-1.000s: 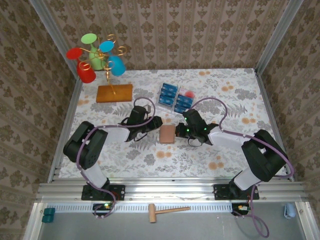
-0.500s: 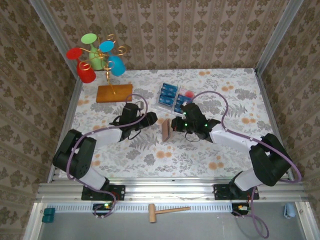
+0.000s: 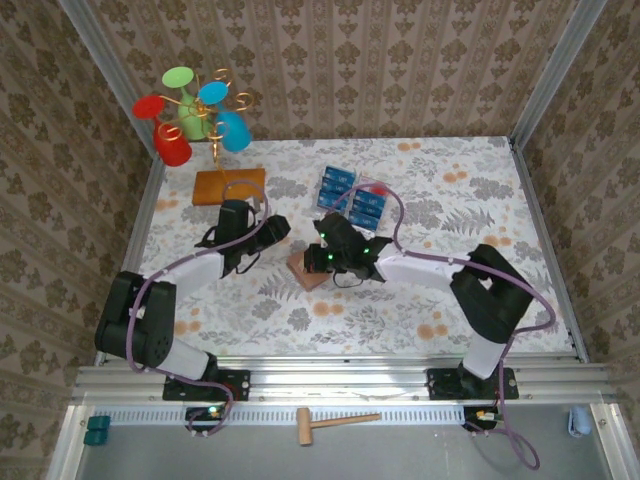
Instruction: Put the credit cards into the card holder
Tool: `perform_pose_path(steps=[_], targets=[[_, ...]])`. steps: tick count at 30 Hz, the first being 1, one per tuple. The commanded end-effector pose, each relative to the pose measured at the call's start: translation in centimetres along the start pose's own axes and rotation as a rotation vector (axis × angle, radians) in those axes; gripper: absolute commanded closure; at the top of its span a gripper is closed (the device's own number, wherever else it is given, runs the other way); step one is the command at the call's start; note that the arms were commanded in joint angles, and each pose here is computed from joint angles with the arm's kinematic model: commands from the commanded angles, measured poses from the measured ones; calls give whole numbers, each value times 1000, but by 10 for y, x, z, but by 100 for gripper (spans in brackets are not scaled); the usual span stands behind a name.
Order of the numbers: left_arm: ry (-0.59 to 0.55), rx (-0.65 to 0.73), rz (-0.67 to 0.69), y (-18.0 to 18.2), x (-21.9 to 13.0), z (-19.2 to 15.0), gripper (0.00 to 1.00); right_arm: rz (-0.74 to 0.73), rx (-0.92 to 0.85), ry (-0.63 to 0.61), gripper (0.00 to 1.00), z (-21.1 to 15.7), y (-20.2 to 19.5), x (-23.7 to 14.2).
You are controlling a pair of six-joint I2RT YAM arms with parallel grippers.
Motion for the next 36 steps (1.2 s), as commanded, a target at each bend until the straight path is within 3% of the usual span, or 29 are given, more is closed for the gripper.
perform_pose_path(steps=[1,16,27,36], targets=[[40,27,-8,-2,-5,-6,40,-4,32,-43,100,10,-1,-3],[105,66,19,-6,2,-31,40,-36,93,-199,100,47,-31,-70],[218,225,126,-24,20,-60,41,-99,210,-219,100,37,-86,-75],[259,295,161,-35,34,-68,41,-86,226,-257,100,43,-91,-91]])
Point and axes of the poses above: each hand's point on the last joint's axis, 136 mm out from that joint toward the fingers, its own x axis out along the fingers, its own y axis along the line the jaws close on, z = x × y, the point moved 2 cm from there along -x, back along the fingers, and after that the axes turned 1 degree about x, right-handed, at the moved point
